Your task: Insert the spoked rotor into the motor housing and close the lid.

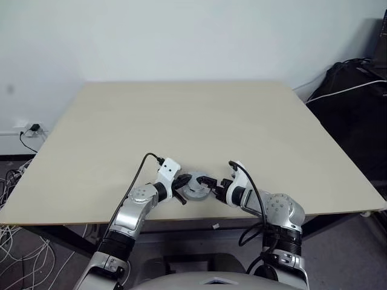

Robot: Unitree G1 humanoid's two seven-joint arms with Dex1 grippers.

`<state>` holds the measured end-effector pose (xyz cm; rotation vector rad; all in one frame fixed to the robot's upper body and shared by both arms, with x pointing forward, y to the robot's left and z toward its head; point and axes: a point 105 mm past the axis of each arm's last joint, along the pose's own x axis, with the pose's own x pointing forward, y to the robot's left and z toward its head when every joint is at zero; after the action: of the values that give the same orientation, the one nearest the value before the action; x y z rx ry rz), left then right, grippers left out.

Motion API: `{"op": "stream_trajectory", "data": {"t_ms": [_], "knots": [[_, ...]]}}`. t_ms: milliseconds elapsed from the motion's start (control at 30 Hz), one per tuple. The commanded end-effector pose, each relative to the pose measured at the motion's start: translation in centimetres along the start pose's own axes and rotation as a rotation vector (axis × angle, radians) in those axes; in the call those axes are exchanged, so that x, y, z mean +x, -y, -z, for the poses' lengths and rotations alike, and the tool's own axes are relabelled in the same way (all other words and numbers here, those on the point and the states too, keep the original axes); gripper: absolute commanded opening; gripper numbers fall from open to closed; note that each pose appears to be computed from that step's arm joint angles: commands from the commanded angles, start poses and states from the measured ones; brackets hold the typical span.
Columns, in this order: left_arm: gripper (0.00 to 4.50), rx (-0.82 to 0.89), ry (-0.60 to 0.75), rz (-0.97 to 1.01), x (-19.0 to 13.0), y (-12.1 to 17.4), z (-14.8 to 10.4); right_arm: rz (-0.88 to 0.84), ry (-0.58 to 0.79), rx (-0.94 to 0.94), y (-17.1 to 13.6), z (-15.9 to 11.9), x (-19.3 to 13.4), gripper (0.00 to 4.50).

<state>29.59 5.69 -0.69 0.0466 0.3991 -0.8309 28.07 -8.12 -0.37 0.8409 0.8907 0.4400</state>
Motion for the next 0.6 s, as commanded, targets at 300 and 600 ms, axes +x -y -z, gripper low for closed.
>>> {"op": "stream_trajectory", "data": {"t_ms": [300, 600], "knots": [[0.0, -0.016, -0.065, 0.021, 0.1, 0.6, 1.5, -0.269, -0.034, 0.013, -4.0, 1.2, 0.4, 4.47], [0.0, -0.018, -0.063, 0.021, 0.2, 0.6, 1.5, -0.355, -0.002, 0.032, -5.2, 0.6, -0.2, 4.47]]}}
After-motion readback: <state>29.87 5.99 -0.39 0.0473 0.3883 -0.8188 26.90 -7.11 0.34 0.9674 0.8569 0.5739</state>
